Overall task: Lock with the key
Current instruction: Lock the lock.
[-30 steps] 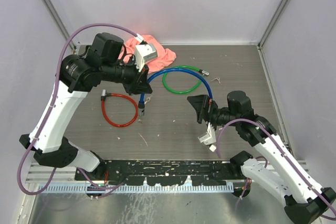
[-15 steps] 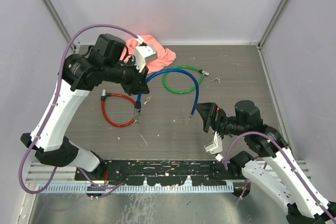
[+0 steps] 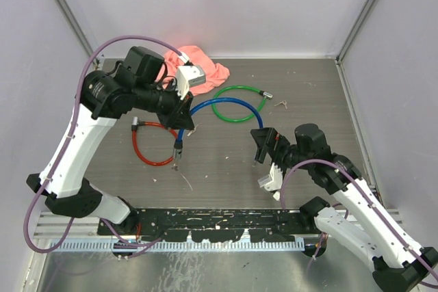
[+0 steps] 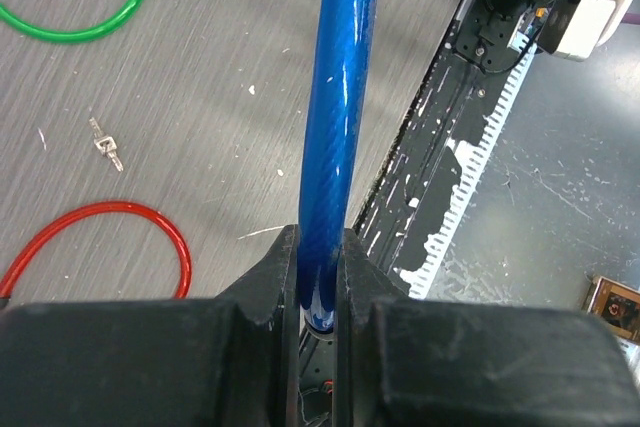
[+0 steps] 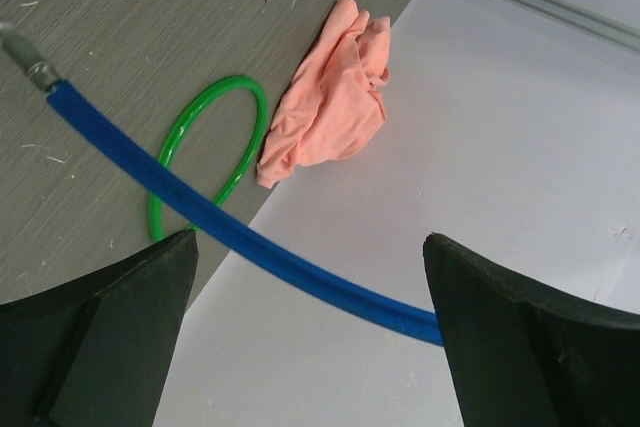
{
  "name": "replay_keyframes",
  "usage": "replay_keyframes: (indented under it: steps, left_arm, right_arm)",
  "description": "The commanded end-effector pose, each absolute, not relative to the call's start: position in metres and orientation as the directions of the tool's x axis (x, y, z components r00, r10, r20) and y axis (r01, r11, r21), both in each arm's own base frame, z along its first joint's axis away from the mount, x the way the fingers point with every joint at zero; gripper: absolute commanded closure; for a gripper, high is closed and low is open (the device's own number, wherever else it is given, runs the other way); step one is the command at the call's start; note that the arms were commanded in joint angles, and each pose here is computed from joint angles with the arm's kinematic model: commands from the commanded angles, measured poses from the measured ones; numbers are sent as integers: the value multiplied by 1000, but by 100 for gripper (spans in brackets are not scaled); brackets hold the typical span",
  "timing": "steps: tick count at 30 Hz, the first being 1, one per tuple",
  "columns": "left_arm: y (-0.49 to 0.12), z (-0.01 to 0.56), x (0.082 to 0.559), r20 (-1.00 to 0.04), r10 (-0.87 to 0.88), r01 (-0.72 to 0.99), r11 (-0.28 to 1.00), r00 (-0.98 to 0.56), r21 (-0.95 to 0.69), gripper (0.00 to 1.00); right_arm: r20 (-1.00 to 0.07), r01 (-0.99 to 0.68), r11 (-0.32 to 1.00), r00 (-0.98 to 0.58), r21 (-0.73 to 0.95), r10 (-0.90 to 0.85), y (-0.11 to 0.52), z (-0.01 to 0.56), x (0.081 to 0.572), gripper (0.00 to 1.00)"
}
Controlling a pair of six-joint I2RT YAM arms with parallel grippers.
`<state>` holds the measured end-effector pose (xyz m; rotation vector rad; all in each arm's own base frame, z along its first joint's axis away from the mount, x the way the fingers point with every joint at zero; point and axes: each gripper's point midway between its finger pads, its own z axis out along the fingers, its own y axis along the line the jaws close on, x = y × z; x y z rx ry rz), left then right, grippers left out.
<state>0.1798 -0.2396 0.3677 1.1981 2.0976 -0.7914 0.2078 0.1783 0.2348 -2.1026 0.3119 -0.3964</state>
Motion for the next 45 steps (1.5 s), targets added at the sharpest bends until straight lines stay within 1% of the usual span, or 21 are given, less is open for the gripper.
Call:
replay_keyframes:
  steps: [1,7,8,12,15,21,25,27,28,30,33,35,38,39,41,43,45]
  left_arm:
    - [-235,397,171,-810,479,910,387,-337,-150,100]
    - [-240,402,160,-827,455,924,337,-329,-182,100]
    - [-242,407,152,-834,444,931,304,-328,-204,100]
    - [-243,412,142,-842,433,939,261,-323,-226,100]
    - [-243,412,138,-845,429,941,248,-320,-230,100]
    - [-246,407,142,-843,424,937,253,-330,-240,100]
    - [-252,405,146,-850,409,937,245,-332,-249,100]
    - [-256,405,148,-855,396,936,246,-335,-253,100]
    - [-258,405,151,-858,387,934,253,-337,-252,100]
    - [-262,402,160,-865,372,930,276,-338,-245,100]
    - [-270,393,183,-884,333,915,343,-329,-212,100]
    - [-276,382,203,-896,325,894,422,-303,-150,100]
    - [-288,369,230,-910,358,854,521,-210,8,100]
    - [-292,367,238,-906,386,829,553,-172,78,100]
    - [-295,367,254,-899,418,783,600,-129,166,100]
    - [-293,371,270,-893,438,720,653,-103,237,100]
    - [-294,377,279,-900,425,686,683,-92,252,100]
  right_arm:
    - [655,499,-638,755,-586,-11,191,280,199,0]
    - [647,494,-649,763,-579,4,193,267,199,0]
    - [652,497,-662,758,-560,17,198,259,202,0]
    - [657,496,-678,754,-542,26,202,252,207,0]
    - [656,494,-688,754,-532,35,204,248,210,4]
    - [640,502,-686,765,-527,69,209,233,202,25]
    - [626,505,-680,775,-531,87,211,220,196,49]
    - [618,502,-680,781,-535,91,211,214,194,62]
    - [613,499,-678,785,-539,90,211,213,193,69]
    - [590,479,-665,804,-573,72,212,214,191,81]
    - [529,408,-643,849,-648,5,215,223,192,92]
    - [471,339,-623,881,-705,-55,216,231,192,98]
    - [385,241,-590,913,-771,-131,216,240,192,99]
    - [337,189,-570,927,-800,-164,217,244,191,99]
    - [247,95,-526,942,-845,-226,219,255,190,99]
    - [106,-58,-463,942,-884,-319,222,267,194,99]
    - [-46,-219,-377,907,-900,-418,223,282,201,99]
